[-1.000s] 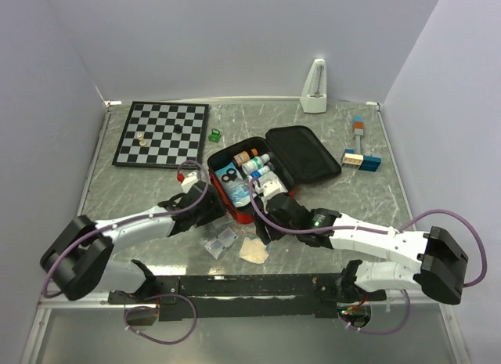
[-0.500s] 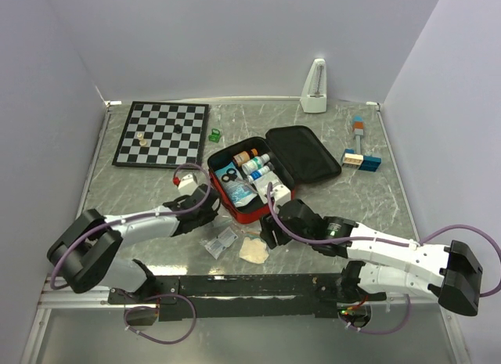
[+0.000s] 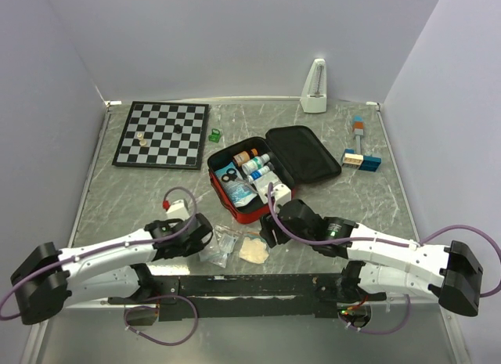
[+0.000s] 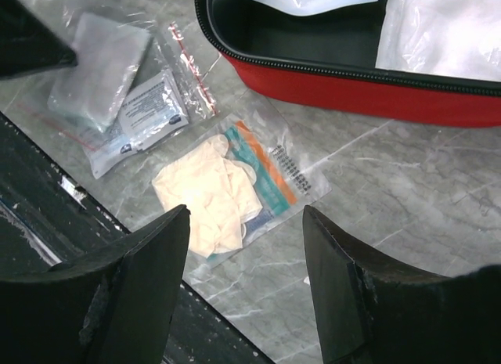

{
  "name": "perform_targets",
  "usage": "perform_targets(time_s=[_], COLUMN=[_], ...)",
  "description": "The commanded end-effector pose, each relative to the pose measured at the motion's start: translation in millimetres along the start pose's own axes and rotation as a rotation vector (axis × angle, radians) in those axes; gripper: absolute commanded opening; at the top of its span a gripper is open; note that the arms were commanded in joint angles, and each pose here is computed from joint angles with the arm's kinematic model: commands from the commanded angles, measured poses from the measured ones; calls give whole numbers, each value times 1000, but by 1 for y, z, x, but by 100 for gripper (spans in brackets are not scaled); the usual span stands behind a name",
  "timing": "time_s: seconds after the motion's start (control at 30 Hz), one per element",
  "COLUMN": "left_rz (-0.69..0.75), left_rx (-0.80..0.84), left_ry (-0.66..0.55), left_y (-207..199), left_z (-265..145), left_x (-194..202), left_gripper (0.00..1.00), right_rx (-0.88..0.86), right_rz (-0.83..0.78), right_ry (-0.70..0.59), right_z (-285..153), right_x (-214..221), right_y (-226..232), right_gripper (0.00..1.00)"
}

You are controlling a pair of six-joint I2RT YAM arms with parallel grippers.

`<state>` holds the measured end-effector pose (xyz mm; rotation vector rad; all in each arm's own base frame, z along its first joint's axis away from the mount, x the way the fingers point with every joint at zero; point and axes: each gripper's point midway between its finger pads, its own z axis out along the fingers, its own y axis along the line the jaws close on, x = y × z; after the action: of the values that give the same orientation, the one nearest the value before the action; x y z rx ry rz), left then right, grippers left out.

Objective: Organize the medicine kit
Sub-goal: Move the medical item to the center of the board, then adjust the medicine box at the center of the board.

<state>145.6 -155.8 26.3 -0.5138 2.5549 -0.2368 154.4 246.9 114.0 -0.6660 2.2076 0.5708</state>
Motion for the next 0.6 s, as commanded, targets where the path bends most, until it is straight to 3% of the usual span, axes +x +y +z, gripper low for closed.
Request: perform_targets(time_s=[0.0,0.13,0.17,0.43,0.57], left_rz=[-86,-213,-238,-259,-208], left_rx=[-66,94,145,333,323], left_ry=[-24,-88,-110,-398,-374], left_y=[24,0,-9,-79,-115], left_z=[-17,-40,-49,-85,-64], left_x=[-1,-25,-34,-114,-143], left_gripper=[45,76,97,96,96], right_rx=[35,60,58,133,142], right_rz=[20,24,19,73,78], right_ry=[-43,-84,-93,-191,-191], right_z=[1,-8,-12,-39,-47], right_x=[-13,-30,-34,-69,-75], right_y=[-2,-5,-4,-16,-17], right_gripper=[68,69,69,70,70])
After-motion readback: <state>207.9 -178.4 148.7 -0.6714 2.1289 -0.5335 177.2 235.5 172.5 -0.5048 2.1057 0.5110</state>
